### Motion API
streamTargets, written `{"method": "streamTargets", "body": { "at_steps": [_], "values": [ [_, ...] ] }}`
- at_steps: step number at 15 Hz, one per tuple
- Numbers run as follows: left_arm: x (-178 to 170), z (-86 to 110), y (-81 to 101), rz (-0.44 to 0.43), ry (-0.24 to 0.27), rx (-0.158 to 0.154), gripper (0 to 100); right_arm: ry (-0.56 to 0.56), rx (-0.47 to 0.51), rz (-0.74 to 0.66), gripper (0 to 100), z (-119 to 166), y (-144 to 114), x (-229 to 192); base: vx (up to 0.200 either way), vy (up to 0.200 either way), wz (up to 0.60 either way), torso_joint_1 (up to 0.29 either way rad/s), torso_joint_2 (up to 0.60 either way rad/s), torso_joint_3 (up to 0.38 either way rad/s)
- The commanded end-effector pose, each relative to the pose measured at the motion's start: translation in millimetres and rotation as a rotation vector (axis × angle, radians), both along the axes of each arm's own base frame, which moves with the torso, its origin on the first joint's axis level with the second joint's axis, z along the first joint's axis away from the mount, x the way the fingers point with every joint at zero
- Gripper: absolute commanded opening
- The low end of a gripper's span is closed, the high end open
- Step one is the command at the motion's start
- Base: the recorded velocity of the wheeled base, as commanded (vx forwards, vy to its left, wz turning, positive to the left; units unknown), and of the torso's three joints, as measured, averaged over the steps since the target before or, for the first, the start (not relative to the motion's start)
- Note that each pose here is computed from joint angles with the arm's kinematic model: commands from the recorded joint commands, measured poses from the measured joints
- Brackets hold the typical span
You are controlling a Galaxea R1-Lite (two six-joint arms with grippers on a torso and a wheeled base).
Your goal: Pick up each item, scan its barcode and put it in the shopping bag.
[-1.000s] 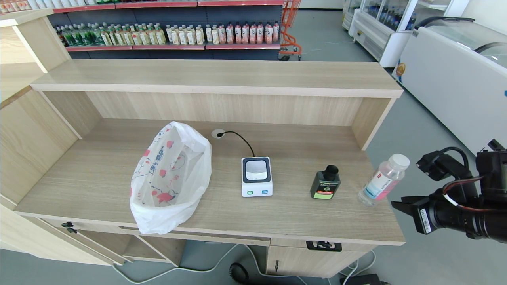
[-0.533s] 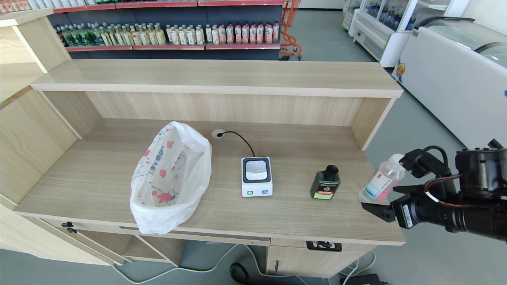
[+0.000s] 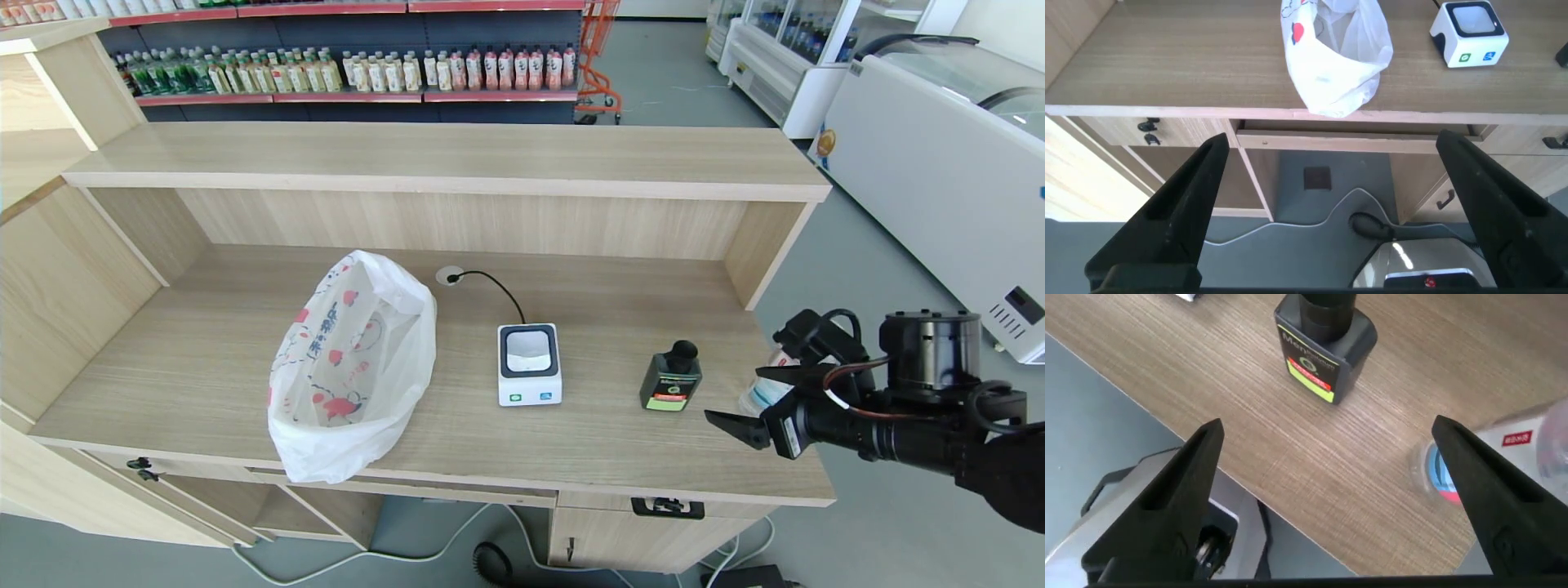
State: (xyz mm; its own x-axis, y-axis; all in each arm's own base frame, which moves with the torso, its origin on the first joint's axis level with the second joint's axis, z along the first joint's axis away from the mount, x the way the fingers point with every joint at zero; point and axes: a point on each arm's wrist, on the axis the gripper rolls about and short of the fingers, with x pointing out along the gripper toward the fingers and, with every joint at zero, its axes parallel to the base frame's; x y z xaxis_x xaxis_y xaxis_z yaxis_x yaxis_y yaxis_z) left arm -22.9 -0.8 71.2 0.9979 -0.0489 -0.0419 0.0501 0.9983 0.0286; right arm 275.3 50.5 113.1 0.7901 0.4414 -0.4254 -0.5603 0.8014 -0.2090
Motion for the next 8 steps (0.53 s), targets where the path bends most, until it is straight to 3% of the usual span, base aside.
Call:
{"method": "streamTargets", "body": {
  "at_steps": [1,3,8],
  "values": [
    [0,0.0,0.0,0.0,-0.001,0.0,100,0.028,-0.019,0.03,100,-17,-3,12,0.0,0.0,0.0,0.0,0.0,0.0],
    [0,0.0,0.0,0.0,-0.001,0.0,100,-0.01,-0.069,0.091,100,-25,-9,25,0.0,0.0,0.0,0.0,0.0,0.0],
    [0,0.0,0.0,0.0,-0.001,0.0,100,-0.043,-0.058,0.167,100,-33,-8,47,0.0,0.0,0.0,0.0,0.0,0.0]
  ]
}}
